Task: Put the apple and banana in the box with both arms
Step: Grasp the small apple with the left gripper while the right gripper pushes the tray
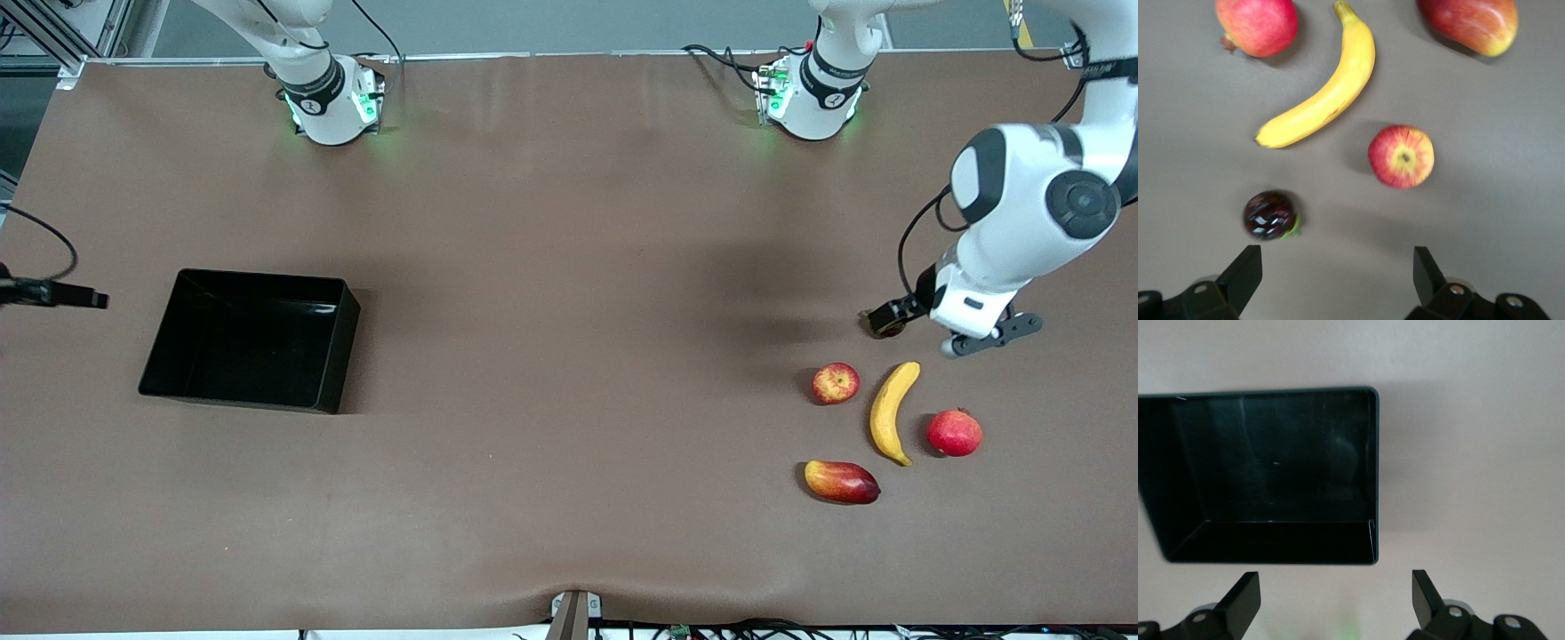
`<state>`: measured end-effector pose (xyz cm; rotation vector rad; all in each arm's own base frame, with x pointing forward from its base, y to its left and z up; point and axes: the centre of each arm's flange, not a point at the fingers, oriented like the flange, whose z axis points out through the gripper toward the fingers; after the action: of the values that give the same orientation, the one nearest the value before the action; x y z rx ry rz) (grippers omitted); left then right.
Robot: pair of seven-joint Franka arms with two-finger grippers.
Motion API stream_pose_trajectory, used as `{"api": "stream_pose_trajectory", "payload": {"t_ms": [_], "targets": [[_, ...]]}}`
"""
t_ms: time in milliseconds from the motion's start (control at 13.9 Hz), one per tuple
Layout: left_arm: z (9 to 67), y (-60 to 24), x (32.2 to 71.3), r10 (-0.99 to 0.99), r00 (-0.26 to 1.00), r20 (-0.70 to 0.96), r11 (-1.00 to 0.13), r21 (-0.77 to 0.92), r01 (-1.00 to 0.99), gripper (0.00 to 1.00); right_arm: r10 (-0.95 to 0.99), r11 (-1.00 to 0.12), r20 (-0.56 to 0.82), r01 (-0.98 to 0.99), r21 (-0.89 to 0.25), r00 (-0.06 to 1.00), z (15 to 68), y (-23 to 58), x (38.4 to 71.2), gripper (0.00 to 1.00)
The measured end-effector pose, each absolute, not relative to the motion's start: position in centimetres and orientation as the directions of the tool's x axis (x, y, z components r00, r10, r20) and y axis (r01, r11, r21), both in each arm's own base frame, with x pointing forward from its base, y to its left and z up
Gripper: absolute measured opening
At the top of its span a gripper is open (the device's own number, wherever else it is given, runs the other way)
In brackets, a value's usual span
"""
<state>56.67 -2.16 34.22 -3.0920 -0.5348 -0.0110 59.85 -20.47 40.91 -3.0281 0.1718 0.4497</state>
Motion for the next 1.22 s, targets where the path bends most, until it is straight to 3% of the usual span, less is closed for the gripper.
{"api": "stream_pose_trajectory", "payload": {"t_ms": [216,360,504,576,1080,1223], "targets": [[29.0,-2.1,57.8,0.359,0.933,0.015,-0.933,0.021,0.358,1.0,-0.122,-0.988,-0.315,-0.146,-0.053,0.941,31.6,-23.1,61.1,1.0],[27.1,-1.8,58.2,0.368,0.929,0.019,-0.929,0.03,0.368,1.0,-0.121,-0.989,-0.305,-0.143,-0.049,0.944,28.1,-23.6,61.4,1.0],[26.9,-2.0,58.5,0.368,0.929,0.025,-0.929,0.035,0.367,1.0,-0.089,-0.994,-0.308,-0.106,-0.04,0.947,26.0,-23.0,61.1,0.94],[27.2,-2.2,58.6,0.366,0.93,0.03,-0.93,0.039,0.365,1.0,-0.049,-0.997,-0.314,-0.062,-0.034,0.948,25.6,-22.9,60.9,0.88],[25.8,-3.8,60.1,0.366,0.929,0.063,-0.93,0.069,0.362,1.0,0.086,-0.995,-0.32,0.068,-0.069,0.943,25.4,-23.0,60.6,0.11],[25.3,-4.4,60.5,0.363,0.93,0.063,-0.931,0.073,0.359,1.0,0.094,-0.995,-0.323,0.075,-0.073,0.942,25.5,-22.9,60.6,0.06]]}}
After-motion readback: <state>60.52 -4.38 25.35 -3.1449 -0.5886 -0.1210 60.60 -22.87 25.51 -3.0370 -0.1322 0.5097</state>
